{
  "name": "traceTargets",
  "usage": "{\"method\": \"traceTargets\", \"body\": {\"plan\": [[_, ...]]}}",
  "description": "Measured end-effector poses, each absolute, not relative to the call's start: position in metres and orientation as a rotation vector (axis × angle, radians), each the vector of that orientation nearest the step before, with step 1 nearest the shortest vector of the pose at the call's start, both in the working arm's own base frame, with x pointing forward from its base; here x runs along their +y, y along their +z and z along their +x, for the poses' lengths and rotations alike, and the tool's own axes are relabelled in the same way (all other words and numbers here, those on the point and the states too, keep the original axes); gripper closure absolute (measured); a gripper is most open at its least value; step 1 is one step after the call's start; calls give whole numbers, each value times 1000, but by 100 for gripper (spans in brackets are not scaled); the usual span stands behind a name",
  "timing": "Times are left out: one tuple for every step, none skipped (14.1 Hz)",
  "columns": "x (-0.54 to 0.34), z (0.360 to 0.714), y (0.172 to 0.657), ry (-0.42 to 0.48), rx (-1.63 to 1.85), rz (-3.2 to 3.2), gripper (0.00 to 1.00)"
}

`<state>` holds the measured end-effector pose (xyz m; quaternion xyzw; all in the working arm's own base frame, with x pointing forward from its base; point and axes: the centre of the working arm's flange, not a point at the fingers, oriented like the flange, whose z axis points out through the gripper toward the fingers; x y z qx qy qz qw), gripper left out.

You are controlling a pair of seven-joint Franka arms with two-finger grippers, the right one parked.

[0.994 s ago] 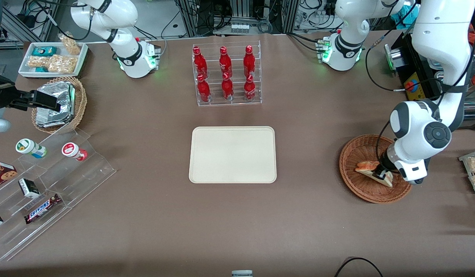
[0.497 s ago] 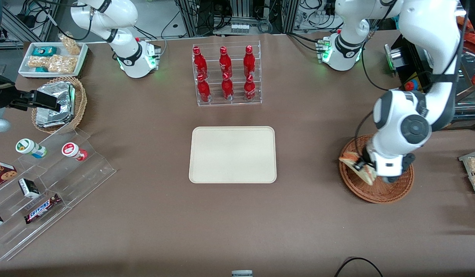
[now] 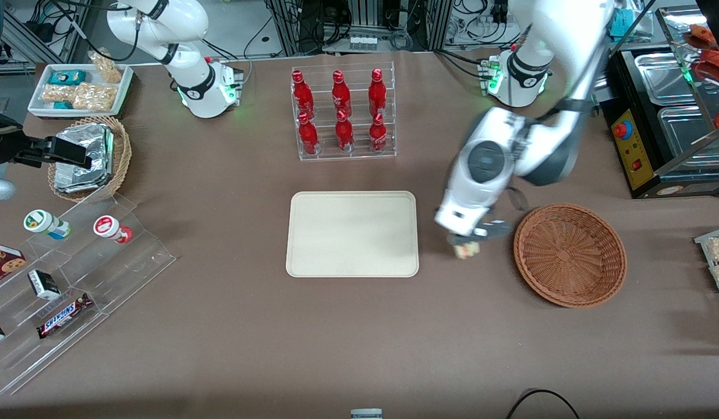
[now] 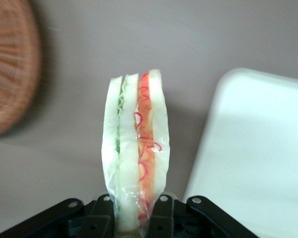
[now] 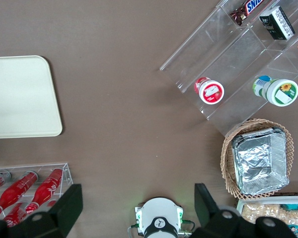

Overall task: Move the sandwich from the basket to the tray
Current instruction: 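Carry the sandwich with the left gripper over the cream tray, then lower the sandwich onto the tray and open the left gripper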

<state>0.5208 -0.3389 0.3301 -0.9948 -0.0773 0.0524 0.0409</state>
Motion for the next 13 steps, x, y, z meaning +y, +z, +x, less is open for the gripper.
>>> {"method": "traceTargets", "body": {"plan": [[-372, 506, 319, 195, -173, -3069, 83], [-405, 492, 309, 211, -115, -3103, 83], [-431, 483, 300, 208, -73, -3139, 82], [-453, 476, 293, 199, -43, -3171, 81], [-469, 471, 286, 199, -17, -3188, 81], [-482, 468, 281, 201, 5, -3195, 80], [-490, 466, 276, 204, 19, -3199, 80], [-496, 466, 272, 201, 27, -3205, 78], [-501, 467, 268, 187, 30, -3218, 77], [-506, 469, 263, 160, 29, -3240, 70], [-510, 470, 258, 132, 16, -3261, 65], [-513, 470, 253, 120, -10, -3272, 64], [-515, 469, 249, 118, -54, -3275, 59]]}}
